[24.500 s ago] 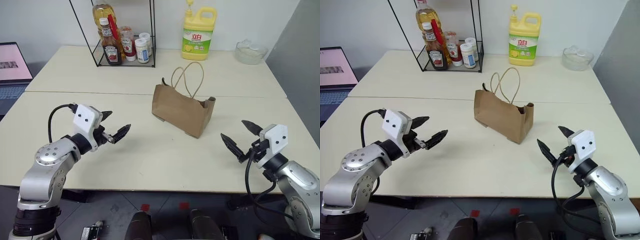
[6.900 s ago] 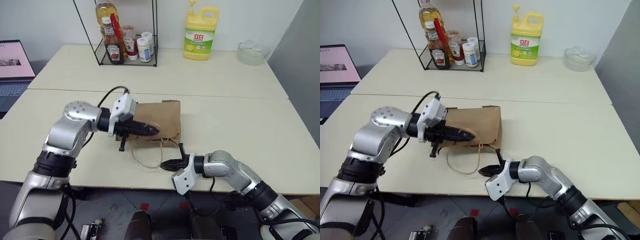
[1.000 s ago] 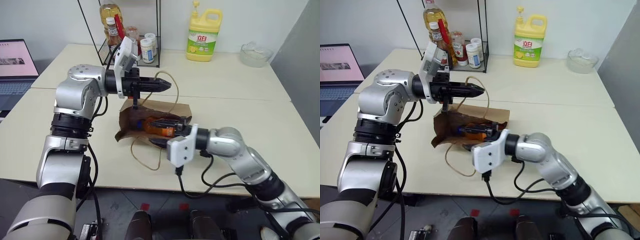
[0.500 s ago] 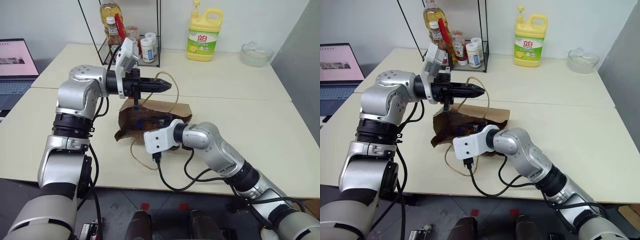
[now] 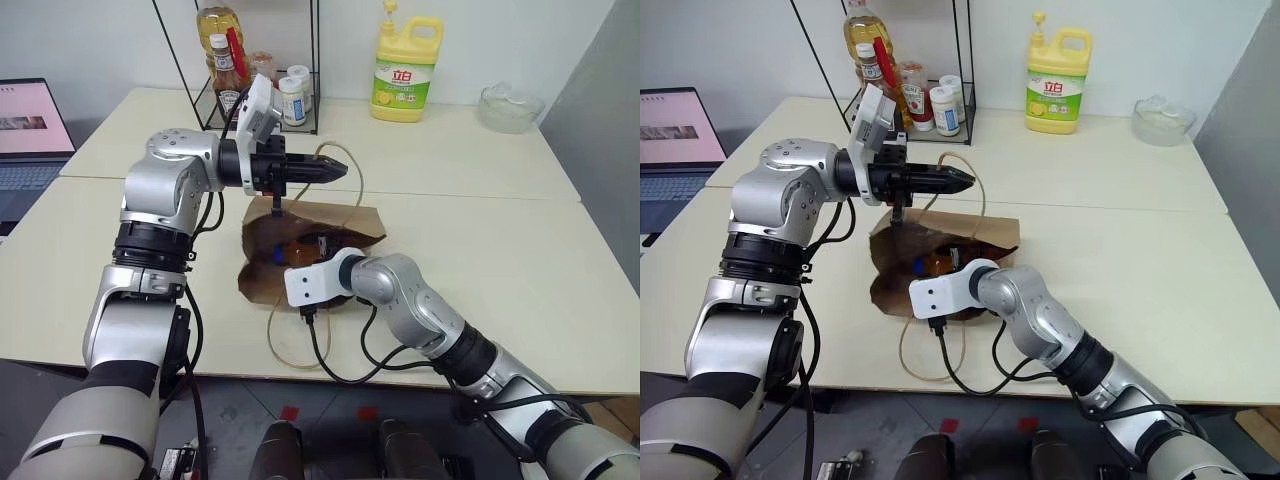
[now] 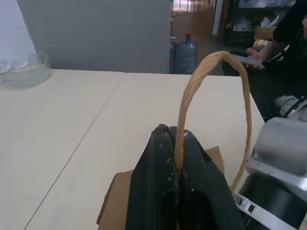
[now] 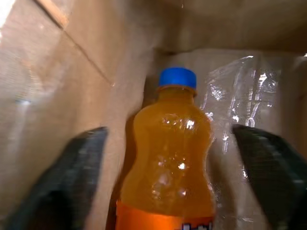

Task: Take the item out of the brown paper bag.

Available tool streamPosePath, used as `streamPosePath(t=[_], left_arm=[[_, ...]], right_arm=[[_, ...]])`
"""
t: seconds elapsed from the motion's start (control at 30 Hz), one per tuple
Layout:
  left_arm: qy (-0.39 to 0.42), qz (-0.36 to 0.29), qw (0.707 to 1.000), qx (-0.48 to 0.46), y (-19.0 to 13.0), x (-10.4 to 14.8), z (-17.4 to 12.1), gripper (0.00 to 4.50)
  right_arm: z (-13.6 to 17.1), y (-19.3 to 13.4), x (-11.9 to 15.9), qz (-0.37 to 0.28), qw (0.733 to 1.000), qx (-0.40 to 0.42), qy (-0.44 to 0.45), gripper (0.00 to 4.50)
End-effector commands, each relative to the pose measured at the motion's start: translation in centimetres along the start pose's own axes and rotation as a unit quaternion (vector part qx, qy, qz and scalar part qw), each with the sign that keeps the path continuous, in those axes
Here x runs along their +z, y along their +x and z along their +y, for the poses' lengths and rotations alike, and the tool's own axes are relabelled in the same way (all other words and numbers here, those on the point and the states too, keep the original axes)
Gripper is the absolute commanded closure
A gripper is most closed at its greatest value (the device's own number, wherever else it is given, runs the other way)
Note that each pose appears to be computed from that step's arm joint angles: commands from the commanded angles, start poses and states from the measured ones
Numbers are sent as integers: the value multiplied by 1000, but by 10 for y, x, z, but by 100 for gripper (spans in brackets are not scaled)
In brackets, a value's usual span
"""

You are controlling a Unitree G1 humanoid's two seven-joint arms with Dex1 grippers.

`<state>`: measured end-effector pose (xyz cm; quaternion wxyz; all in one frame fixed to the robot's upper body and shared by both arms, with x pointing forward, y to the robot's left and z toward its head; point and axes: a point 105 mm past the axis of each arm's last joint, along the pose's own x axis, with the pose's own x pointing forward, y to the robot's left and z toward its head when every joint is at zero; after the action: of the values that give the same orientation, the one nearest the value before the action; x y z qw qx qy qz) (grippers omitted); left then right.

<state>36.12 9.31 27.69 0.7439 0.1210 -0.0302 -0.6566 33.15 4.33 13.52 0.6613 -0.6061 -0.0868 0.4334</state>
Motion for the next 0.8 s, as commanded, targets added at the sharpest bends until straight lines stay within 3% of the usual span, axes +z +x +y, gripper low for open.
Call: streamPosePath(t=[0.03, 0.23, 0.53, 0.63, 0.77, 0.8], left_arm=[[36, -13, 999, -3, 1, 20, 1, 450], [35, -15, 999, -5, 3, 19, 0, 450], [34, -14, 999, -5, 3, 18, -1, 450], [34, -14, 999, -5, 3, 18, -1, 450], [35, -12, 999, -6, 3, 17, -2, 450], [36, -12, 999, -6, 2, 16, -2, 450]], right_arm=[[-10, 1, -1, 17, 1000, -13, -13, 1], [-17, 6, -14, 64, 998, -12, -15, 1], [-14, 13, -18, 65, 997, 19, -25, 1], [-11, 16, -19, 65, 997, 31, -23, 56], [-8, 18, -21, 65, 997, 40, -18, 192], [-8, 19, -21, 65, 997, 41, -16, 208]])
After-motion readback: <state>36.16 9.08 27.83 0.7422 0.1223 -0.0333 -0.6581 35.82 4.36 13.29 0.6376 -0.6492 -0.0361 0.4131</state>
